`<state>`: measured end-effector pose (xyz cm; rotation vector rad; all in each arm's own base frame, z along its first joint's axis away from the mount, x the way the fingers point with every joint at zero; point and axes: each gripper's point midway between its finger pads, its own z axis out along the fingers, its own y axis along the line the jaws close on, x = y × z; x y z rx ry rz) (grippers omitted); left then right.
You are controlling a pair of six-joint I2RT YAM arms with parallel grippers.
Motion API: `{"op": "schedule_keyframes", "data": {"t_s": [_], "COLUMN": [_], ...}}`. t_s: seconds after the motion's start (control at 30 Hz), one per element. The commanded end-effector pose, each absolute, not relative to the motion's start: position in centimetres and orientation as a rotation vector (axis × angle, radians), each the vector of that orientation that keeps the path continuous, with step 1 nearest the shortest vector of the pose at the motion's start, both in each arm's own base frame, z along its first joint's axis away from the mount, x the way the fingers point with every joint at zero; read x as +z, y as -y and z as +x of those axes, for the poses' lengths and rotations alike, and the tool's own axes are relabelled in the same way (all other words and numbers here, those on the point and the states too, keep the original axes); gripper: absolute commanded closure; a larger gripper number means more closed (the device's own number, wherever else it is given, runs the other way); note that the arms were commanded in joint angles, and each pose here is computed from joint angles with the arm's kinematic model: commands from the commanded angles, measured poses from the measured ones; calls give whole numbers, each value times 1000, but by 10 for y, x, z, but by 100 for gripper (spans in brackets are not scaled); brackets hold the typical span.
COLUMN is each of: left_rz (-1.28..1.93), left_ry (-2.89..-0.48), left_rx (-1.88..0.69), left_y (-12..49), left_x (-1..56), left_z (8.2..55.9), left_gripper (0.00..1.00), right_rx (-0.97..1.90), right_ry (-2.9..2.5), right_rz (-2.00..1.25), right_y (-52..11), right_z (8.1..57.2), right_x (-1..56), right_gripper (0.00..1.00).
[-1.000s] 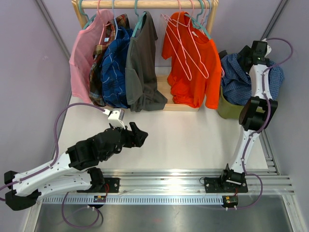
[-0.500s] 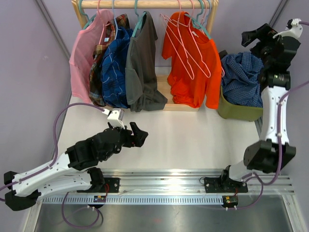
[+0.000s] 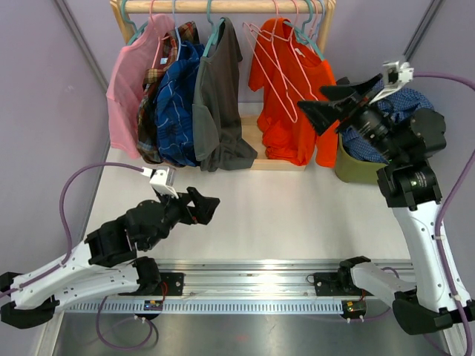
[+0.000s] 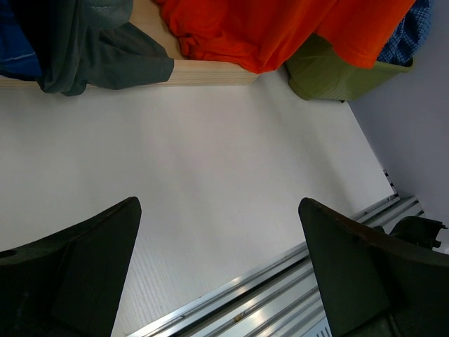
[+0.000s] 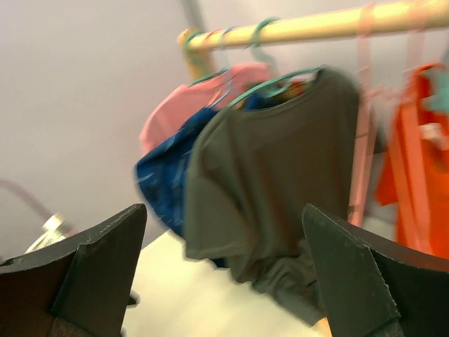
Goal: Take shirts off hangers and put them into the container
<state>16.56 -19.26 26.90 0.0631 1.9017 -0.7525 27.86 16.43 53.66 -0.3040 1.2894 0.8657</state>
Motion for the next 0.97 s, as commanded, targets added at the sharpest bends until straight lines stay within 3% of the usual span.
{"op": "schedule_keyframes", "data": {"t_s": [0.0, 0.33, 0.93], "left_rz": [44, 56, 155], "left_ry": [-1786, -1706, -1672], "left_rx": [-785, -805, -764], "left_y": [187, 179, 207], "left_x": [307, 343, 379], "left_z": [170, 169, 181], "left_gripper": [1, 1, 1], "right_rx": [1052, 1087, 922], "right_ry": [-1364, -1551, -1687], "right_rz": [-477, -645, -529], "right_y": [-215, -286, -261], "right_z": [254, 217, 219], "right_x": [507, 457, 421], "right_gripper": [1, 1, 0]}}
